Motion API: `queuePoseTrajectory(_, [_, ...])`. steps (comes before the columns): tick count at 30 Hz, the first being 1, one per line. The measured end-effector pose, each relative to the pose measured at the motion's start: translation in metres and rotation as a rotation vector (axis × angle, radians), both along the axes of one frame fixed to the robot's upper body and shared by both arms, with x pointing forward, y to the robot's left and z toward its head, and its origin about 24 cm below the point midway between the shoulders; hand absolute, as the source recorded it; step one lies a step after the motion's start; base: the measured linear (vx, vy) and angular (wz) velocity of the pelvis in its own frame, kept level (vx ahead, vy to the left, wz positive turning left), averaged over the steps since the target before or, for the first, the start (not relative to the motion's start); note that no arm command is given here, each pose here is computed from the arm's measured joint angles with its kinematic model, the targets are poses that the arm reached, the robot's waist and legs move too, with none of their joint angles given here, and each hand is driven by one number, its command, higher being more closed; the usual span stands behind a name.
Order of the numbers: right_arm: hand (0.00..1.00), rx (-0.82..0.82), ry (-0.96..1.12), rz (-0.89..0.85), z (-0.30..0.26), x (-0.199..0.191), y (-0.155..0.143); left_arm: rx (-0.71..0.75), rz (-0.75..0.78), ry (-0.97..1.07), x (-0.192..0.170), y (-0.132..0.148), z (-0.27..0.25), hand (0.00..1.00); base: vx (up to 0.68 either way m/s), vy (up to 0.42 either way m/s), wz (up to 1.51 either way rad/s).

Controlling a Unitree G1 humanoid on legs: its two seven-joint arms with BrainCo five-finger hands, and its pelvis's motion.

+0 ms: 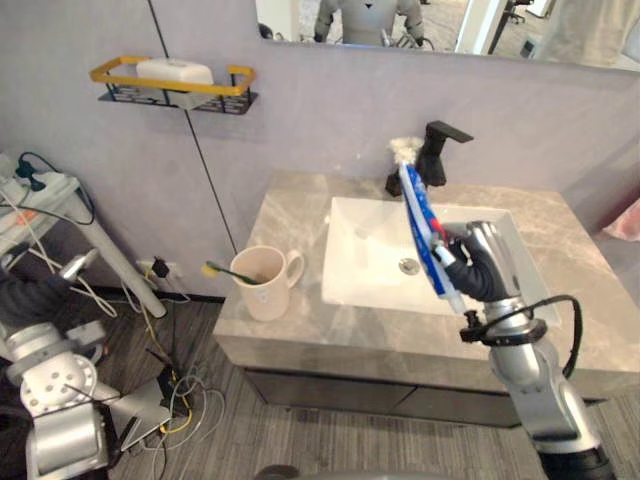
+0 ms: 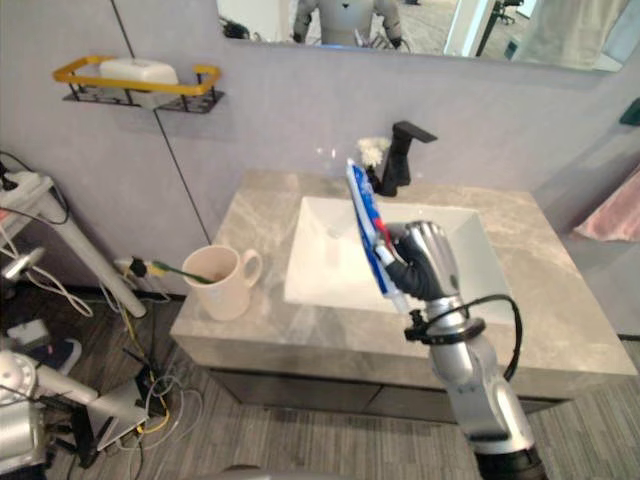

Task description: Organize washtable

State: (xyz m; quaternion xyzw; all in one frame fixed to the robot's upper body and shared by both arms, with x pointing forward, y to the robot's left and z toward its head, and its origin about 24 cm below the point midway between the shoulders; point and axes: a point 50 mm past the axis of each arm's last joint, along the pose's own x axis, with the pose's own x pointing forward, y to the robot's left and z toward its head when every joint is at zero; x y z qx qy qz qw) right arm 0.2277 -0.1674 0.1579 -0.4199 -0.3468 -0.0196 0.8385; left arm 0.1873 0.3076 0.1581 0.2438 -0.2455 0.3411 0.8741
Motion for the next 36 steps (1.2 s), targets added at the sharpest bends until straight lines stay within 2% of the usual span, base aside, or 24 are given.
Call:
queuePoseTrajectory(3, [1.0,-0.014,-0.038,0.061,0.01,0.001,0.009,-0.007,-0.178,-0.109,0.003,-0.028,0.016,0.0,-0.03,-0.002,0.0])
queuePoseTrajectory(10, [1.0,-0.049,-0.09,0.162,0.022,0.002,0.024,-0.111,-0.484,-0.226,0.014,-0.063,0.034,0.0,0.0,-0.001,0.0])
queuePoseTrajectory(17, [1.0,-0.103,-0.11,0.233,0.028,0.005,0.039,-0.278,-0.823,-0.162,0.03,-0.094,0.029,0.0,-0.03,-0.005,0.0])
queuePoseTrajectory(21, [1.0,-0.127,-0.136,0.248,0.034,0.008,0.044,-0.368,-1.005,-0.033,0.042,-0.114,0.019,0.0,-0.04,-0.002,-0.02])
queuePoseTrajectory(30, [1.0,-0.183,-0.174,0.305,0.041,0.009,0.056,-0.452,-1.172,0.223,0.068,-0.136,-0.004,0.0,-0.01,-0.002,-0.02])
queuePoseTrajectory(36, [1.0,-0.212,-0.16,0.335,0.037,0.008,0.061,-0.477,-1.247,0.254,0.082,-0.149,0.003,0.0,0.0,0.0,-0.01])
